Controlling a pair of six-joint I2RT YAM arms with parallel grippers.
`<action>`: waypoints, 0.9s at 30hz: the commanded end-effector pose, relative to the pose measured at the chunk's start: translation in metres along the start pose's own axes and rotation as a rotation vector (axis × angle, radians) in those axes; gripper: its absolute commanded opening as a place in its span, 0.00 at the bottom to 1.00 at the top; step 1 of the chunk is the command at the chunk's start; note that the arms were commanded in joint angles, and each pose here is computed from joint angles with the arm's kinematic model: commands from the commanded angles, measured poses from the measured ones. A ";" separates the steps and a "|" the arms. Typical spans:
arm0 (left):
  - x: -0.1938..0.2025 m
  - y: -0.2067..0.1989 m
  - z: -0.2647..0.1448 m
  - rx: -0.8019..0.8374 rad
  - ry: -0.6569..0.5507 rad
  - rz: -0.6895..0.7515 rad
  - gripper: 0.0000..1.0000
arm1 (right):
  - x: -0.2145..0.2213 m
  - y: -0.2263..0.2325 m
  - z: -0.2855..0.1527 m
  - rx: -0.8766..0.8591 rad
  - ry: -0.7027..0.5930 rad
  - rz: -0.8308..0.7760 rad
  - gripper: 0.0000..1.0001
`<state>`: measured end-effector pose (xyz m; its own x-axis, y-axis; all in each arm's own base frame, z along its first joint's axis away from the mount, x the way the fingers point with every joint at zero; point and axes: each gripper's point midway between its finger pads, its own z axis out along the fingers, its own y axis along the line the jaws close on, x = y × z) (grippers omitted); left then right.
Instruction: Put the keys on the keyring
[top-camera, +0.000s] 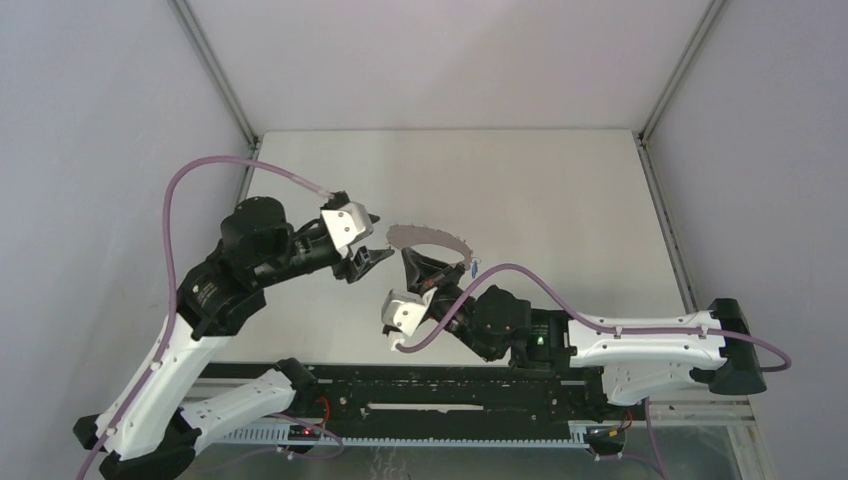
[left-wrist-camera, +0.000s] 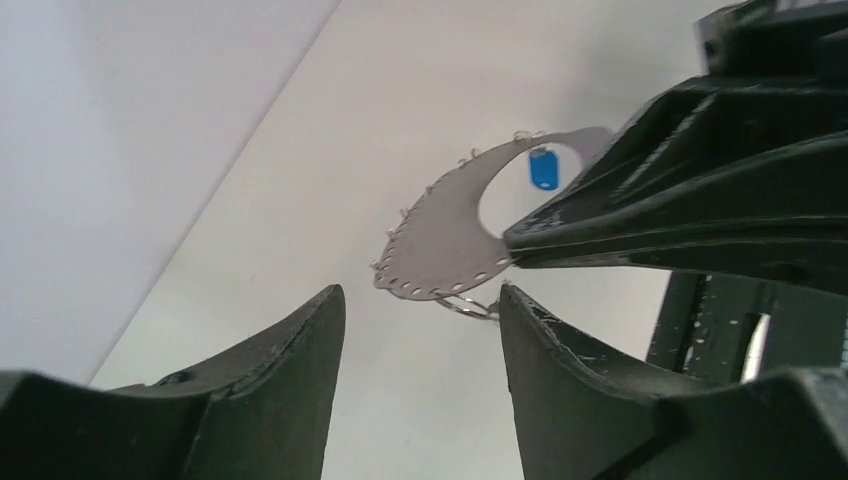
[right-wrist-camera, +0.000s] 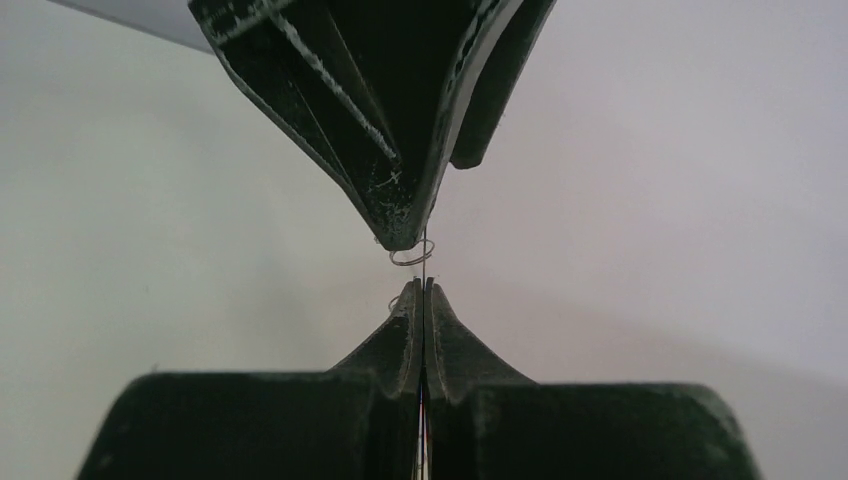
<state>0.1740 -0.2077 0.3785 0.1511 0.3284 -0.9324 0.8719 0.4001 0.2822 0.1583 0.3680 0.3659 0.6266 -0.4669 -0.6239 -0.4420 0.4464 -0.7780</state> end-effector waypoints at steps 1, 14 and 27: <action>-0.006 0.019 -0.001 -0.087 0.022 0.034 0.62 | -0.020 -0.032 -0.004 0.066 -0.042 0.051 0.00; -0.002 0.026 0.002 -0.123 0.054 -0.030 0.34 | -0.019 -0.031 -0.007 0.046 -0.042 0.059 0.00; 0.002 0.032 0.000 -0.159 0.077 -0.035 0.00 | -0.021 -0.029 -0.010 0.028 -0.053 0.063 0.00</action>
<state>0.1911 -0.2033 0.3491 0.0264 0.4239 -0.9053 0.8513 0.4651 0.2426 0.1620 0.3613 0.3650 0.6107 -0.4918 -0.6206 -0.4394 0.4415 -0.7823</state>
